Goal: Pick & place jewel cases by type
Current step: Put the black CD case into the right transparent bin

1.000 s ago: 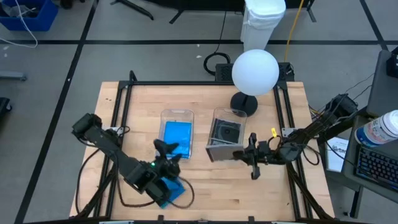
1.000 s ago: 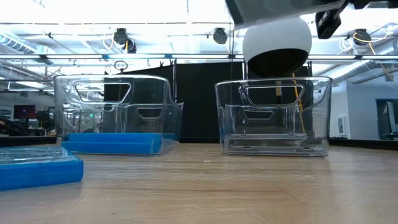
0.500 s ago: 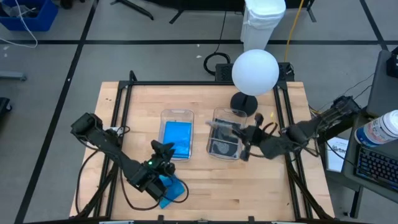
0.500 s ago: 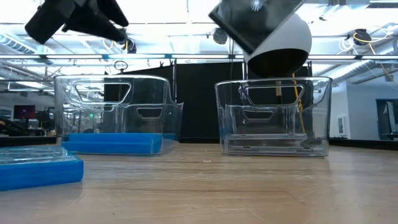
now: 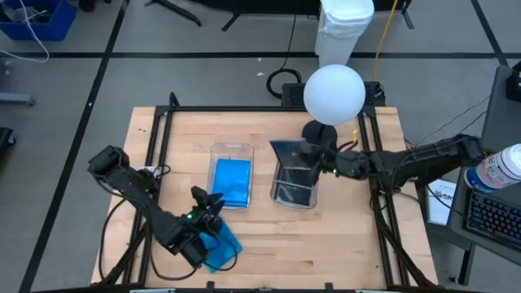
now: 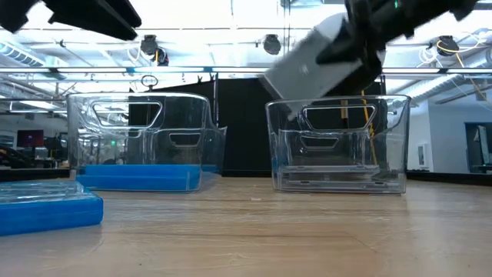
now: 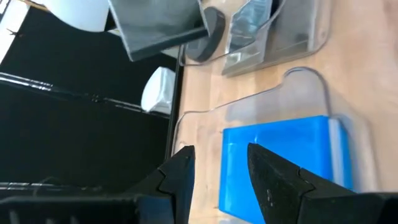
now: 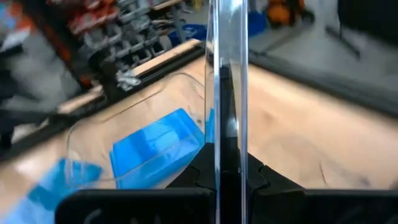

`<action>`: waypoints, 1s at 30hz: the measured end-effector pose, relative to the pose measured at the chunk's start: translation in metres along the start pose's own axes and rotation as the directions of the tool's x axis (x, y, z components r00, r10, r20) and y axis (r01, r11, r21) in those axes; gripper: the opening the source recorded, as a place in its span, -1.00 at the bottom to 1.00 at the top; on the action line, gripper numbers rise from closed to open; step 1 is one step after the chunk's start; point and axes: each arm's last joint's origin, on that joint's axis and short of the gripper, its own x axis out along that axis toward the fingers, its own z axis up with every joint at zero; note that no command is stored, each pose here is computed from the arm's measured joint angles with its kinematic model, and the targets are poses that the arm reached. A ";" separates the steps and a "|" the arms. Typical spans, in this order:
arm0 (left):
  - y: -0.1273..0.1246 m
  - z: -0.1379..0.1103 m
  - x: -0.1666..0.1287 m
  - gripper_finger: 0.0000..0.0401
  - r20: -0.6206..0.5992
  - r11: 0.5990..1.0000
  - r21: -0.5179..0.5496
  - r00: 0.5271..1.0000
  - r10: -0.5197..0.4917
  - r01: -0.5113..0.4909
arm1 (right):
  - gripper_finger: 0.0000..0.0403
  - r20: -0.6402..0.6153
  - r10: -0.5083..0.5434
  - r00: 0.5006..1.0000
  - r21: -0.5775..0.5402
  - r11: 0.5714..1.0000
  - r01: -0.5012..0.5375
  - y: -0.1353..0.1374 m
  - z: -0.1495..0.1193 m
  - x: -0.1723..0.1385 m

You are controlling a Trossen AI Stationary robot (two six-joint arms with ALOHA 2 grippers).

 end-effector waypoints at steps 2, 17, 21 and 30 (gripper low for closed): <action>-0.002 -0.001 -0.004 -0.24 0.011 1.000 -0.008 1.000 -0.005 0.005 | -0.97 -0.022 0.000 1.000 0.118 0.993 0.002 -0.015 -0.008 0.000; -0.004 -0.002 -0.010 -0.24 0.043 0.999 -0.032 0.999 0.007 -0.006 | -0.98 -0.220 0.071 0.973 0.537 0.842 0.060 -0.016 -0.047 -0.014; -0.004 -0.002 -0.011 -0.24 0.043 0.999 -0.045 0.999 0.007 -0.005 | -0.98 -0.243 -0.036 0.969 0.580 0.795 0.175 -0.016 -0.058 -0.020; -0.004 -0.002 -0.010 -0.24 0.044 0.999 -0.034 0.999 0.015 -0.014 | -0.98 -0.147 -0.101 0.984 0.669 0.723 0.174 -0.001 -0.070 -0.015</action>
